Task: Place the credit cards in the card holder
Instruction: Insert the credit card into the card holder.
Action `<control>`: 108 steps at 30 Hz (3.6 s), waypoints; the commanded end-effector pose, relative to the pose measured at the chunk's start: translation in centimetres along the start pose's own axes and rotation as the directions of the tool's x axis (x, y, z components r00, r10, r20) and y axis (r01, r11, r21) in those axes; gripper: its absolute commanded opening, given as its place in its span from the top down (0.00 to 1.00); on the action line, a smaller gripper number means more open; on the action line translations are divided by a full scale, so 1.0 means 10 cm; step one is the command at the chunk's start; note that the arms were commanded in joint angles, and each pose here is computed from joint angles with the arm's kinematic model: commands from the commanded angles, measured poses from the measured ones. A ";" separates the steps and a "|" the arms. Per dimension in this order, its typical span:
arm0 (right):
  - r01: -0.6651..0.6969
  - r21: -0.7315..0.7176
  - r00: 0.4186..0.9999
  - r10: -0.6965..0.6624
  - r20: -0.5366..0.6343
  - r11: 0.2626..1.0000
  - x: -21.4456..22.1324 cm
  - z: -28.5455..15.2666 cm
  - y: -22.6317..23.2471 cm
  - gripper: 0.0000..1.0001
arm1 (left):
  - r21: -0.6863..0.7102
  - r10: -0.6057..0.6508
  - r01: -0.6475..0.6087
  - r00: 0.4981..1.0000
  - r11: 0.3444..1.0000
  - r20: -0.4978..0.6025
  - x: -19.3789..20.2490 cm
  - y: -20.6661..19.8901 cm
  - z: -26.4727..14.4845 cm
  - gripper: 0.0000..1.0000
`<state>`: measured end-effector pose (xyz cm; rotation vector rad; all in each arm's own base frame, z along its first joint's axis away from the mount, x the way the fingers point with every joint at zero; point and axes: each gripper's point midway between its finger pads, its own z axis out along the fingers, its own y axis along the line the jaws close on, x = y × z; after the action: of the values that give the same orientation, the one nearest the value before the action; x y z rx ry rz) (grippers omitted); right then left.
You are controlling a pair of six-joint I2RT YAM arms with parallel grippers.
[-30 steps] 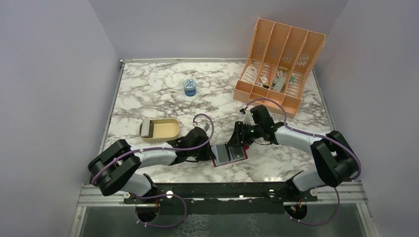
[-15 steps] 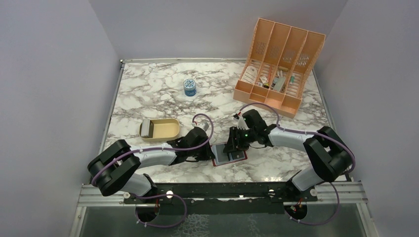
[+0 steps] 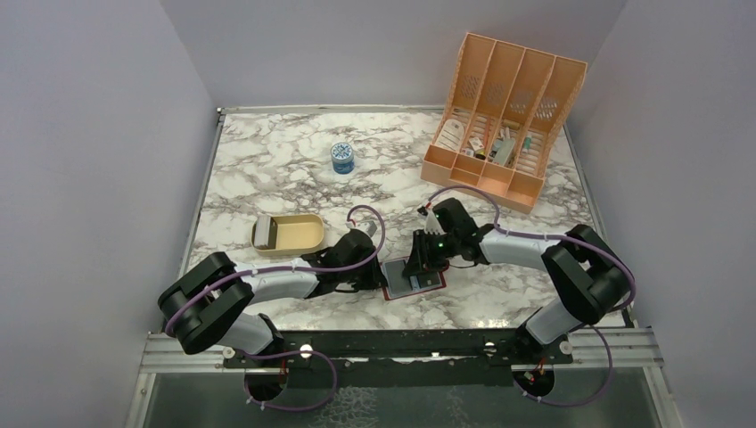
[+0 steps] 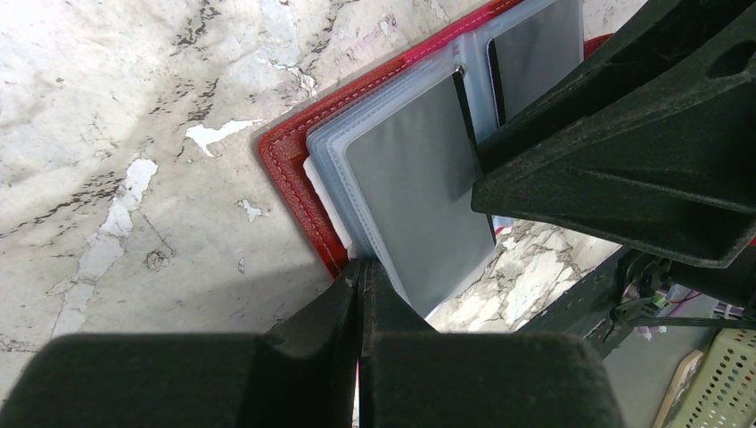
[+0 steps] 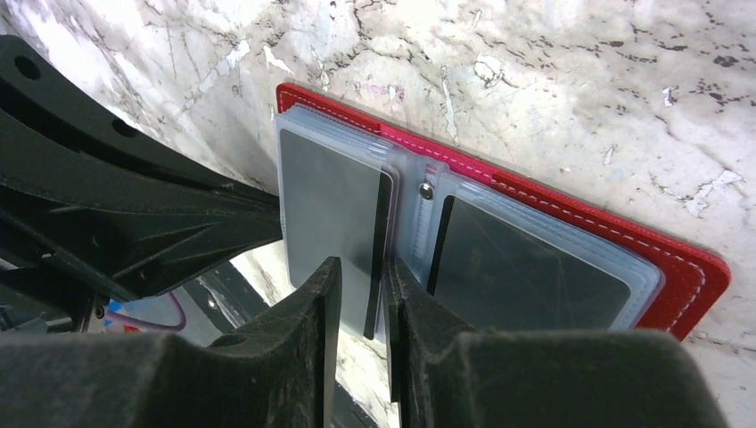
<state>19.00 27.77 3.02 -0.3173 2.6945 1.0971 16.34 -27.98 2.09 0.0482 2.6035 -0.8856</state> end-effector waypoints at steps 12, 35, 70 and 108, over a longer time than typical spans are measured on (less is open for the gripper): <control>0.087 0.072 0.992 -0.093 0.085 0.994 -0.20 -0.11 0.03 0.73 | -0.083 0.012 -0.008 0.999 0.997 0.039 -0.09 0.11 -0.12 0.92; 0.071 0.058 0.993 -0.076 0.089 0.996 -0.22 0.07 0.04 0.82 | 0.009 -0.019 0.018 0.997 1.000 0.073 -0.16 -0.03 -0.06 0.75; 0.090 0.264 0.985 -0.125 0.121 0.960 -0.22 -0.04 -0.05 0.94 | -0.054 -0.004 0.008 0.997 0.998 0.071 -0.21 0.04 -0.09 0.94; 0.099 0.602 0.951 -0.253 0.176 0.792 -0.31 -0.81 -0.30 0.56 | -0.023 -0.080 0.082 0.995 0.996 0.064 -0.10 0.07 -0.13 0.65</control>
<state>21.58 23.30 7.73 -0.2993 2.5399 0.3982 17.01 -26.30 3.32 -0.0605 2.5771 -0.8257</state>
